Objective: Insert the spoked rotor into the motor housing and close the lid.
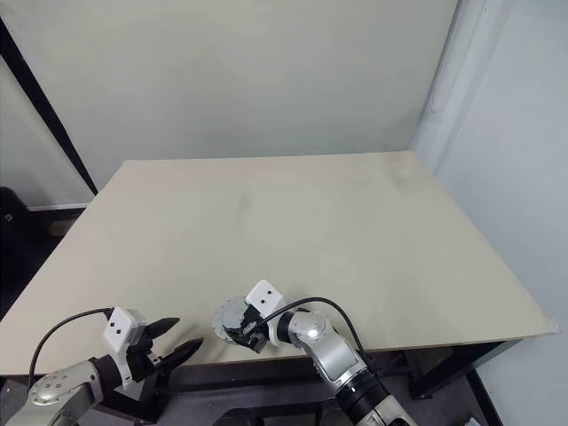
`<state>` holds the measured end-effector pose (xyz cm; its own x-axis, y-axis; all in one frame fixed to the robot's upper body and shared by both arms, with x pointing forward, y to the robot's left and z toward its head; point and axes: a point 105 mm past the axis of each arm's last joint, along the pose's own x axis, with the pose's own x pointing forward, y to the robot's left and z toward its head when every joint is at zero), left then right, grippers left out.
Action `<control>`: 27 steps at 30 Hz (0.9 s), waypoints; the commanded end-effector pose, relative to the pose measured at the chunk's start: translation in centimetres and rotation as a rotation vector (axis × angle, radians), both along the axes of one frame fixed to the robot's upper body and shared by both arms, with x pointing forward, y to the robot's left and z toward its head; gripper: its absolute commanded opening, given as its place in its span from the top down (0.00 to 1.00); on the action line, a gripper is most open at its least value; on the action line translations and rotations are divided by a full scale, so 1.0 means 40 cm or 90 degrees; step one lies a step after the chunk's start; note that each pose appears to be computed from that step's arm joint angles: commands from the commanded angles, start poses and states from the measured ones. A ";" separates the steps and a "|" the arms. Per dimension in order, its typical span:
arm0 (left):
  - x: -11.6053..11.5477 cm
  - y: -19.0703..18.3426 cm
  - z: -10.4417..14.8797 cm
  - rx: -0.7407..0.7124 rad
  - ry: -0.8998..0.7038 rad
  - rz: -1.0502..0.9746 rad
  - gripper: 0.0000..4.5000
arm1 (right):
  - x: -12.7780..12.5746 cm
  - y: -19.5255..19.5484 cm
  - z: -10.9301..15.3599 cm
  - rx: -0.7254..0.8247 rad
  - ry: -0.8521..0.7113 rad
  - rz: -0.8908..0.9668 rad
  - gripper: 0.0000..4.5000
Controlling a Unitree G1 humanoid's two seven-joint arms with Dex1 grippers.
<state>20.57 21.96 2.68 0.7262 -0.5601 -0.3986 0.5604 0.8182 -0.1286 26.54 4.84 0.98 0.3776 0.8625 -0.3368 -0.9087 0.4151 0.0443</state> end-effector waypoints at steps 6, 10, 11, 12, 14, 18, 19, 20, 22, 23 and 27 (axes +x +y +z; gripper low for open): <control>0.006 -0.003 0.013 0.000 -0.023 -0.007 0.00 | 0.010 0.015 0.021 0.014 -0.019 -0.014 0.13; 0.007 -0.004 0.011 -0.001 -0.023 -0.008 0.00 | 0.009 0.018 0.022 0.015 -0.020 -0.015 0.27; 0.007 -0.004 0.011 -0.002 -0.024 -0.008 0.00 | 0.010 0.019 0.023 0.016 -0.020 -0.017 0.27; 0.007 -0.005 0.010 -0.002 -0.024 -0.008 0.00 | 0.010 0.019 0.024 0.016 -0.022 -0.019 0.27; 0.008 -0.006 0.009 -0.003 -0.025 -0.009 0.00 | 0.011 0.019 0.025 0.014 -0.026 -0.021 0.27; 0.010 -0.008 0.008 -0.003 -0.026 -0.009 0.00 | 0.014 0.016 0.024 -0.007 -0.046 -0.024 0.27; 0.011 -0.008 0.008 -0.003 -0.027 -0.009 0.00 | 0.014 0.015 0.022 -0.015 -0.050 -0.024 0.27; 0.012 -0.009 0.008 -0.003 -0.027 -0.009 0.00 | 0.014 0.014 0.020 -0.022 -0.052 -0.024 0.27; 0.013 -0.010 0.008 -0.003 -0.028 -0.010 0.00 | 0.014 0.012 0.015 -0.036 -0.058 -0.024 0.27; 0.013 -0.010 0.007 -0.003 -0.028 -0.010 0.00 | 0.013 0.011 0.013 -0.042 -0.061 -0.021 0.27; 0.016 -0.013 0.008 -0.003 -0.031 -0.012 0.00 | 0.010 0.010 0.004 -0.061 -0.066 -0.014 0.27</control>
<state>20.68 21.82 2.21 0.7262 -0.5644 -0.3925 0.5628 0.8160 -0.1322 26.51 5.55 1.02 0.4138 0.8361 -0.3601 -0.9031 0.4270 -0.0463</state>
